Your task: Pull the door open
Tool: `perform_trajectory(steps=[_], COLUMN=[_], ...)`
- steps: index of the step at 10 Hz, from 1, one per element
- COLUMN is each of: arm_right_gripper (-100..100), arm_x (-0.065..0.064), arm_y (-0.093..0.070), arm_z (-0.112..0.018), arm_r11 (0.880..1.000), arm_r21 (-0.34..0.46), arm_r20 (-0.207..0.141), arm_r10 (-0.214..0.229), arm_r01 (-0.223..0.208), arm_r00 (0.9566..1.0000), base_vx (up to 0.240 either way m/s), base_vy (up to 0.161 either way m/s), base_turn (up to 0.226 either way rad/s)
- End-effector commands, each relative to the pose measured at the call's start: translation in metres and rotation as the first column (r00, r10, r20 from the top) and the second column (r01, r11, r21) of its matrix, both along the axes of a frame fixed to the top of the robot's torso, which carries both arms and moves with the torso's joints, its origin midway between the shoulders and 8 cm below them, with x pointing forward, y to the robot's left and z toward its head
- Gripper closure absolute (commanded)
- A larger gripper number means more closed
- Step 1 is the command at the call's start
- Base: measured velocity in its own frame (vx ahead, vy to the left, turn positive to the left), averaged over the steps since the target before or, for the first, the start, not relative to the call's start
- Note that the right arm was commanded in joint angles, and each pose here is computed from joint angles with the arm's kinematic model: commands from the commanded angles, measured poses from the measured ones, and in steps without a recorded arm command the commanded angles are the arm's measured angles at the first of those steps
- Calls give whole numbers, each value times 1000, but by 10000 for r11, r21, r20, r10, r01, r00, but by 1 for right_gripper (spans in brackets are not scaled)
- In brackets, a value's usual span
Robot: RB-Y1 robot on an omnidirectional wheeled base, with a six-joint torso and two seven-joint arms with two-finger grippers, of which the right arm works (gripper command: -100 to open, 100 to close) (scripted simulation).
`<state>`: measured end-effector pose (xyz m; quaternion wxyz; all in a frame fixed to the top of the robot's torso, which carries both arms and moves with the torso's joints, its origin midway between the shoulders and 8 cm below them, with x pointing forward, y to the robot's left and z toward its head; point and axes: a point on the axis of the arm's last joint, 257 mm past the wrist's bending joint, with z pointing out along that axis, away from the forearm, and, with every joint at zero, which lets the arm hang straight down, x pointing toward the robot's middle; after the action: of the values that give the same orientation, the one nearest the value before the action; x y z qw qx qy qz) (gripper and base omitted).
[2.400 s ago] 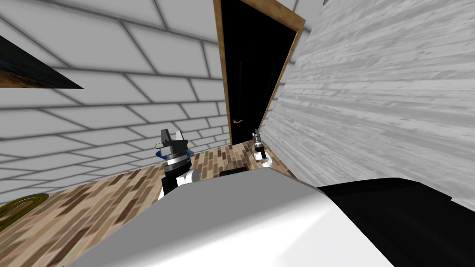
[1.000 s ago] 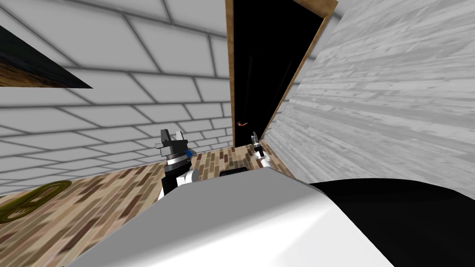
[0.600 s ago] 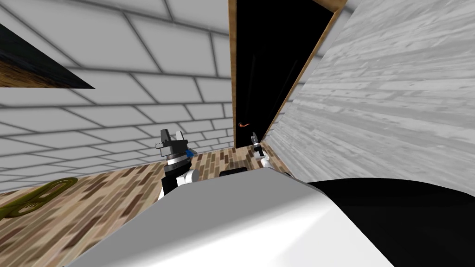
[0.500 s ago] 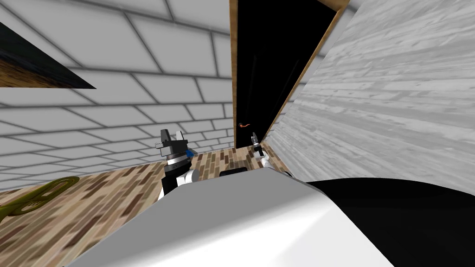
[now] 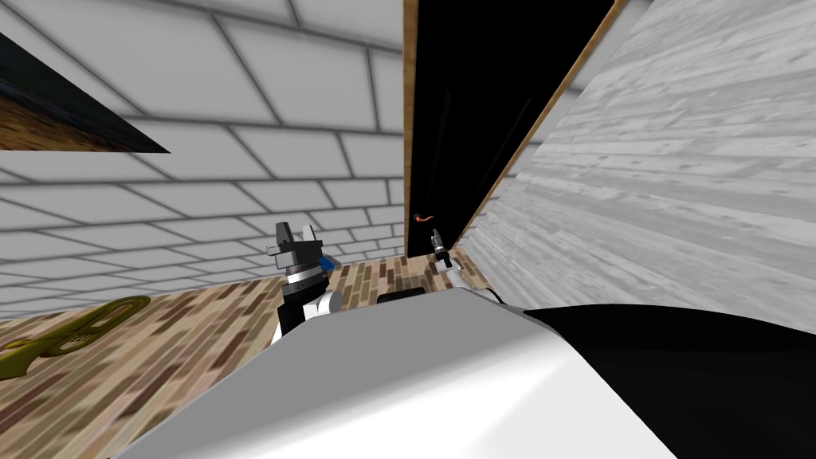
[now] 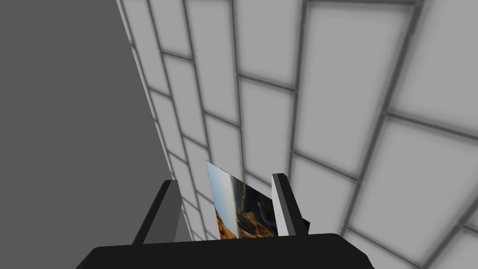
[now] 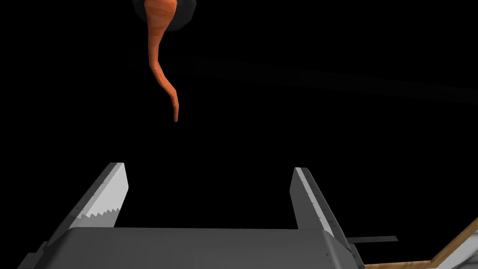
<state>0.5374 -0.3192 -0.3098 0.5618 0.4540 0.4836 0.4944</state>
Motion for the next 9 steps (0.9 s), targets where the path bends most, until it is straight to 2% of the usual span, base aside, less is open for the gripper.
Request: perform_trajectory(steps=[1, 6, 9], arm_right_gripper=[-100, -100, -100], arm_x=[1, 5, 7], arm_y=[-2, -7, -8], arm_z=[-7, -28, -35], arm_r11=[10000, 10000, 10000], arm_r21=[-4, -23, -26], arm_r20=[-173, -723, -925], arm_r10=[-10, -51, -68], arm_r01=[10, 50, 66], arm_r00=[9999, 9974, 9957], base_vx=[89, 82, 94], base_vy=[-15, -11, -8], base_turn=[52, 60, 45])
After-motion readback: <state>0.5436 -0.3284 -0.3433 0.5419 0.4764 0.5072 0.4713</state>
